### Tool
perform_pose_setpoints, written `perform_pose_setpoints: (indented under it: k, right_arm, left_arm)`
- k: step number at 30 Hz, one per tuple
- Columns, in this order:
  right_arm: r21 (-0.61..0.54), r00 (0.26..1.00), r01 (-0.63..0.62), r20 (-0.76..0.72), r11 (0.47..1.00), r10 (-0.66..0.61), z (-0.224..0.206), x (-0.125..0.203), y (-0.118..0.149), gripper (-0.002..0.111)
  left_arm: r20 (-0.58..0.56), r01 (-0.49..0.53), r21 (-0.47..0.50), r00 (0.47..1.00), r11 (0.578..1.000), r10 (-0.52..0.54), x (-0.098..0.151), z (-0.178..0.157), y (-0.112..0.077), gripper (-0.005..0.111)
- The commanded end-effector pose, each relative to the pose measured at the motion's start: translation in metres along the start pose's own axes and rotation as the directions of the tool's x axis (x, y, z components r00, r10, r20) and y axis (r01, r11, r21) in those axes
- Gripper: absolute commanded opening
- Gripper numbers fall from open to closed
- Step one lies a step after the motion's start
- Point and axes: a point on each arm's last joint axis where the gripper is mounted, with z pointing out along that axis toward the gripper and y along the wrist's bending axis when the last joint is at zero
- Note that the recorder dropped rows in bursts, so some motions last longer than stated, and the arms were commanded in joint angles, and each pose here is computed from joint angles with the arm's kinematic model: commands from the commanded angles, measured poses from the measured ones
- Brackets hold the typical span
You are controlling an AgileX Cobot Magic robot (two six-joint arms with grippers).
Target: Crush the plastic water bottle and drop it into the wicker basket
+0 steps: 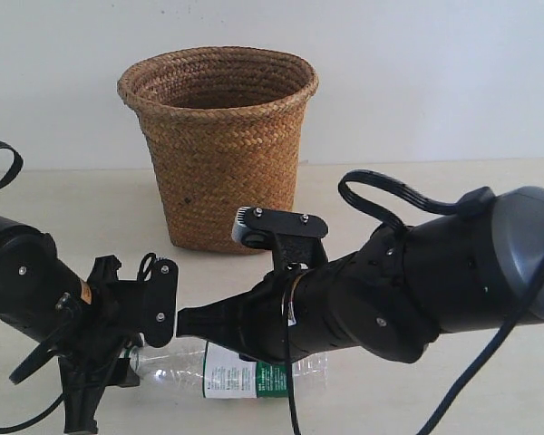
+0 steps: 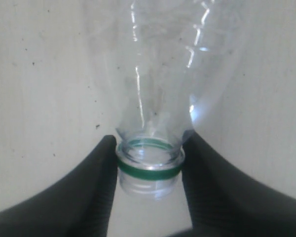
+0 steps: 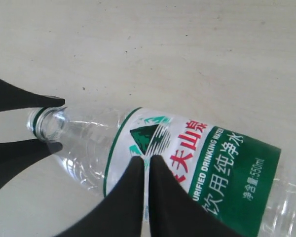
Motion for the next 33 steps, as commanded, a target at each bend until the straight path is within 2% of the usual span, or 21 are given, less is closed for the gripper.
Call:
perform_pose_setpoints:
  k: [1,17,33]
  right_arm:
    - [0.023,1.0,-0.022,-0.021,0.999,0.023,0.007,0.002,-0.005,0.0]
    - [0.104,0.993,-0.022,-0.117,0.994,0.034,0.027,0.019,-0.018,0.0]
    - [0.181,0.978,-0.005,-0.204,0.983,0.042,0.028,0.029,-0.026,0.0]
  left_arm:
    - [-0.005,0.01,0.011,1.0,1.0,-0.01,0.0,0.0,0.0,0.004]
    - [-0.003,0.01,0.007,1.0,1.0,-0.01,0.0,0.0,0.0,0.004]
    - [-0.003,0.01,0.007,1.0,1.0,-0.01,0.0,0.0,0.0,0.004]
